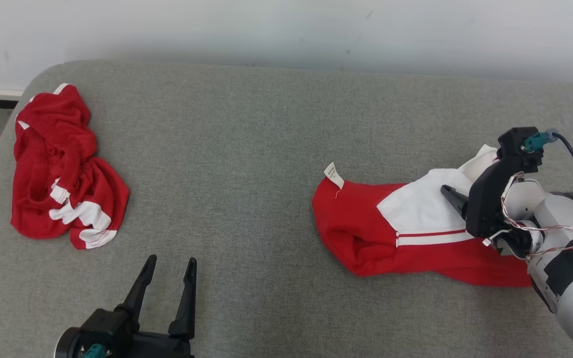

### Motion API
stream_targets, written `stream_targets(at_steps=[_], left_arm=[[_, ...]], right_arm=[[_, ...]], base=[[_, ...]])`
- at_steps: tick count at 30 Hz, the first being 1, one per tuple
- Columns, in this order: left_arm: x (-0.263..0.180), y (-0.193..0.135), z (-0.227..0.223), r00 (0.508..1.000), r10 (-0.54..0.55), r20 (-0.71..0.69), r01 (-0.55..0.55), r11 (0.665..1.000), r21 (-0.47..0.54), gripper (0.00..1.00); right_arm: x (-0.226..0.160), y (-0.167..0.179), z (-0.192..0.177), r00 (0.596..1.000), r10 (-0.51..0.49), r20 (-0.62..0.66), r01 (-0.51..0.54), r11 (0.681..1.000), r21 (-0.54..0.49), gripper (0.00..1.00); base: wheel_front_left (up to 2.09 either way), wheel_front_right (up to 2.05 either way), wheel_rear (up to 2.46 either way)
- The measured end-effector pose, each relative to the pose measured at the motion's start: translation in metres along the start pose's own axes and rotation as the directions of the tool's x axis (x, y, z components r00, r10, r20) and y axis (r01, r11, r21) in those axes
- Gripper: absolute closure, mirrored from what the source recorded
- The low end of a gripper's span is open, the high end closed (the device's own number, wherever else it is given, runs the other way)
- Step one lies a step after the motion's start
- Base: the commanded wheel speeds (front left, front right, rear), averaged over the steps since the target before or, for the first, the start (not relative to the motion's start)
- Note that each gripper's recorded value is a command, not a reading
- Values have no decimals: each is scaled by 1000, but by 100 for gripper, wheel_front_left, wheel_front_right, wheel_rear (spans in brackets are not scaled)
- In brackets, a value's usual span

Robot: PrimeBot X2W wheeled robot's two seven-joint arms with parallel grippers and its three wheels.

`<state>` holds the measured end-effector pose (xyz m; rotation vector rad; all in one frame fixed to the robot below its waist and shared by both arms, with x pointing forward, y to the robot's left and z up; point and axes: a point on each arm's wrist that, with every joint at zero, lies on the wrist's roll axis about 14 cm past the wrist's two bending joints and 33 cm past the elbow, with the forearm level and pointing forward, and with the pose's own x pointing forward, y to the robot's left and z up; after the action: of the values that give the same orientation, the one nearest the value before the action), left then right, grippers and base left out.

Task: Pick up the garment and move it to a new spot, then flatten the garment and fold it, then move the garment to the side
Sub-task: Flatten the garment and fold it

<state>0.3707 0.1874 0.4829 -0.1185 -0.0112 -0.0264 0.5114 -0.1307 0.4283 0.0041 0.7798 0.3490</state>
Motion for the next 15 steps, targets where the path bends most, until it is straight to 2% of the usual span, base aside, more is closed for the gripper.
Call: stream_targets(at_steps=[2, 3, 4, 5, 11, 15], left_arm=[[2, 0, -1, 1000, -1, -4, 1, 1000, 0, 0], [2, 0, -2, 1000, -2, -5, 2, 1000, 0, 0], [3, -1, -2, 1000, -4, -6, 4, 1000, 0, 0], [3, -1, -2, 1000, -6, -6, 6, 1000, 0, 0], [5, -3, 1, 1000, -12, 5, 12, 1000, -3, 0], [6, -6, 4, 1000, -22, 15, 22, 1000, -6, 0]], right_arm=[[2, 2, 2, 1000, 8, 7, -8, 1000, -5, 59], [3, 4, 2, 1000, 11, 9, -11, 1000, -13, 59], [3, 4, 2, 1000, 13, 14, -12, 1000, -19, 86], [2, 5, 3, 1000, 14, 22, -14, 1000, -23, 100], [-5, 5, 2, 999, 13, 29, -11, 998, -61, 100], [-13, 8, 12, 995, 24, 94, -17, 997, -80, 100]], base=[[0, 0, 0], [0, 0, 0], [0, 0, 0], [0, 0, 0], [0, 0, 0], [0, 0, 0]])
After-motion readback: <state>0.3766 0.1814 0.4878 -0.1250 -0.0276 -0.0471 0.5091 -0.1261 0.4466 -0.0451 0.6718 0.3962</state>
